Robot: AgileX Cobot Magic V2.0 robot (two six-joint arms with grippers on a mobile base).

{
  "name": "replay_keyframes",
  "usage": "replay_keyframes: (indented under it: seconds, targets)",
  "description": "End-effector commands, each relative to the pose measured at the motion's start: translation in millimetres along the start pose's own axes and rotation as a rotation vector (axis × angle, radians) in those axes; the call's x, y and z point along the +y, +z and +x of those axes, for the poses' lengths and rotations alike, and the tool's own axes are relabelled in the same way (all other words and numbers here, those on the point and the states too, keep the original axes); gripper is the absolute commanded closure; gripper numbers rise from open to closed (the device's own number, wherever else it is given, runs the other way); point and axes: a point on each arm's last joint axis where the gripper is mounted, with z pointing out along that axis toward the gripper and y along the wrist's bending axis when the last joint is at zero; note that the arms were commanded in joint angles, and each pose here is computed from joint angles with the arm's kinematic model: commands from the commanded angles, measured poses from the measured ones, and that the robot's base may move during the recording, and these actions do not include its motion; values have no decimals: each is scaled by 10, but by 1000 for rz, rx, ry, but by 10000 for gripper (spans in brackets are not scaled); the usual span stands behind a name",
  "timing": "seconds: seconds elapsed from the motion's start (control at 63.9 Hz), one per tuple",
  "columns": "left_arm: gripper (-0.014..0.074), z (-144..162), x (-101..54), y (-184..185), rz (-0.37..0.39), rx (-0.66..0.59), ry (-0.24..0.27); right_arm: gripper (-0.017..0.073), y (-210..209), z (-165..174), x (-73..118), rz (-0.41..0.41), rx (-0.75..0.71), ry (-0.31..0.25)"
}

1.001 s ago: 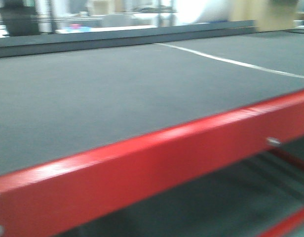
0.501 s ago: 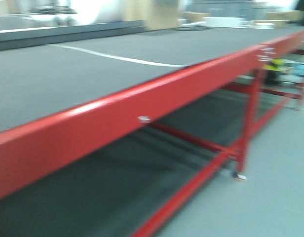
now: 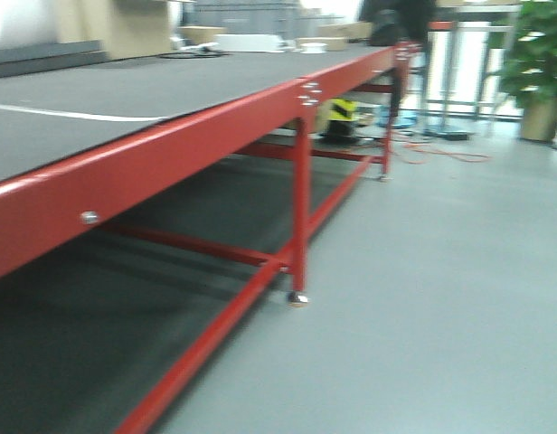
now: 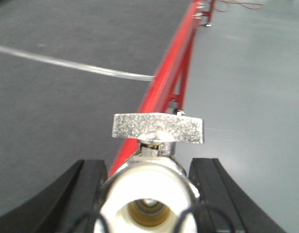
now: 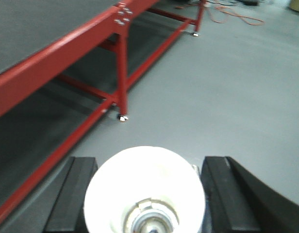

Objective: Place valve from conveyor to right shelf box
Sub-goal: 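Drive the base away from the red-framed conveyor holding both valves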

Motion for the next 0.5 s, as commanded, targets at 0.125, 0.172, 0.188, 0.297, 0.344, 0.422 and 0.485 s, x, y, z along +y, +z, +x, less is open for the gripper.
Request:
replay_keyframes:
  seconds: [0.125,0.172,0.188,0.297,0.344,0.422,0.485]
  targets:
    - [704,-74,-14,-72,0,-79,-7,712,-85,-108,-18,19,-103,-5]
    - [704,-74,-14,-72,0,-79,-7,712,-85,-108,-18,19,-103,-5]
    - [704,-74,-14,-72,0,-79,-7,712,-85,-108,-18,19,-103,-5]
    - [704,-74,-14,-72,0,-79,-7,712,-85,-108,-18,19,-103,-5]
    - [704,-74,-14,-72,0,-79,-7,712,-85,-108,-18,19,-103,-5]
    - [704,-74,-14,-72,0,-79,-7,712,-85,-108,-18,19,-103,-5]
    - [704,-74,-14,-72,0,-79,-7,712,-85,-108,-18,19,-103,-5]
